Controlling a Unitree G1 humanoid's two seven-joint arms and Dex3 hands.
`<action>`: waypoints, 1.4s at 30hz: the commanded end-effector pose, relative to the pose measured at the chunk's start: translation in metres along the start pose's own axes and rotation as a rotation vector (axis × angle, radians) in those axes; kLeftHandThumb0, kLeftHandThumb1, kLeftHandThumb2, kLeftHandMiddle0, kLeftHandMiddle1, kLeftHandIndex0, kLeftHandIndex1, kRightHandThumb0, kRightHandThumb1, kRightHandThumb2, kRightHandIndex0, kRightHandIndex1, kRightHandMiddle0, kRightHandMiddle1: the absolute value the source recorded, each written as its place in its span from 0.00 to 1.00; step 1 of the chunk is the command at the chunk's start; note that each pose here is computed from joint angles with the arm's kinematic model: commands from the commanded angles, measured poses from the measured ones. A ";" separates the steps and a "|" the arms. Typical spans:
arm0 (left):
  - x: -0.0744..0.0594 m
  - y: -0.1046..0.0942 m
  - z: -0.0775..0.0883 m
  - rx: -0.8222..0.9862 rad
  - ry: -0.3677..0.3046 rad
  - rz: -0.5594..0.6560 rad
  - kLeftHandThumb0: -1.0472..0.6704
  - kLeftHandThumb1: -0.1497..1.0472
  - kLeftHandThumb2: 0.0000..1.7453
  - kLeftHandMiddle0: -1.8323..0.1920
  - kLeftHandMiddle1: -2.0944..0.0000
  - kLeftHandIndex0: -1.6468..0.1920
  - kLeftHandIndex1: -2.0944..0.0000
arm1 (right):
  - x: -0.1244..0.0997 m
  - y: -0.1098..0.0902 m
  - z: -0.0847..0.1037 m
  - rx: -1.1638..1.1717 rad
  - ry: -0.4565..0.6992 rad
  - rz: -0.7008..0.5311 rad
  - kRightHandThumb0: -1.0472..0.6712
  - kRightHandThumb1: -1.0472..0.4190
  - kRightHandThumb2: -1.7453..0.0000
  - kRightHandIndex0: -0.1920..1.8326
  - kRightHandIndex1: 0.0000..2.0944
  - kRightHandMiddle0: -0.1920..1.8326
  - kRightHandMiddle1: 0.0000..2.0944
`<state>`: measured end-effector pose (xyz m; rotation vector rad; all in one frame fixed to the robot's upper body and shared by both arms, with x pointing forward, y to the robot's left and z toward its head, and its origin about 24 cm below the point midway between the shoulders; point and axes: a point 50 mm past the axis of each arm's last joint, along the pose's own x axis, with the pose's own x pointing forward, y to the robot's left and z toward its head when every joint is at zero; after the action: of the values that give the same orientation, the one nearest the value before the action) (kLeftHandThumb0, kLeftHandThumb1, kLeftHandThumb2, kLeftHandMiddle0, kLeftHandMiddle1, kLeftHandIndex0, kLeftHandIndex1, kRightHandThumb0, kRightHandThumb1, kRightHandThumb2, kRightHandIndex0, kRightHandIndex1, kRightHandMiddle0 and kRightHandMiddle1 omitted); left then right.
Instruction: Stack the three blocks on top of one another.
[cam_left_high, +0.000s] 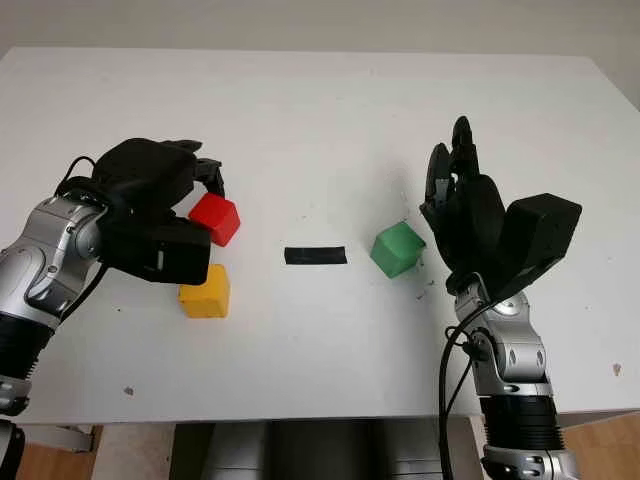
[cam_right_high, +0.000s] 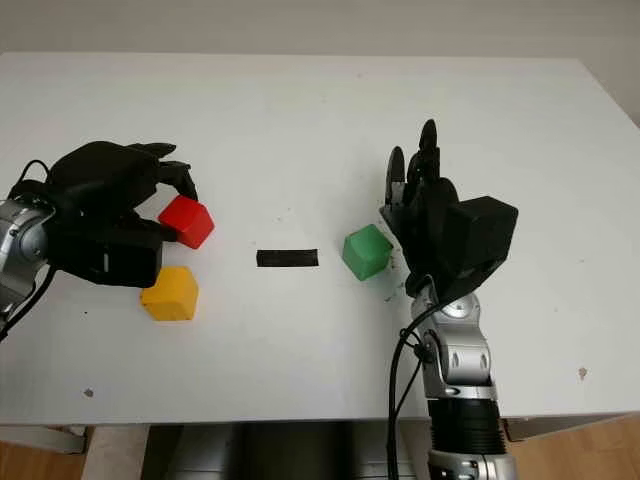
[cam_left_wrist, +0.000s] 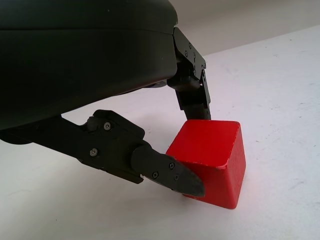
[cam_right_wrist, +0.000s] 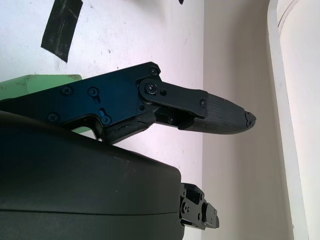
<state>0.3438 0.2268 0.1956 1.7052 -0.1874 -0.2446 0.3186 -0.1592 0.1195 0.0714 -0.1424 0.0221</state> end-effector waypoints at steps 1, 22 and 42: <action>0.002 0.004 0.002 -0.007 -0.013 0.019 0.37 0.94 0.03 0.79 0.97 0.69 0.42 | -0.001 -0.001 0.003 -0.002 -0.015 -0.002 0.20 0.00 0.62 0.00 0.00 0.00 0.00; 0.002 0.039 0.015 -0.254 -0.193 -0.024 0.39 0.97 0.03 0.78 0.97 0.81 0.16 | 0.002 0.004 0.004 0.013 -0.008 0.020 0.21 0.00 0.64 0.00 0.00 0.00 0.00; 0.016 0.027 0.056 -0.677 -0.363 -0.091 0.36 0.97 0.03 0.81 0.99 0.80 0.07 | 0.001 0.008 0.002 0.048 0.005 0.001 0.22 0.00 0.66 0.00 0.00 0.00 0.00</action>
<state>0.3469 0.1648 0.2178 1.0211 -0.2561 -0.6196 0.3192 -0.1515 0.1160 0.1130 -0.1085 0.0259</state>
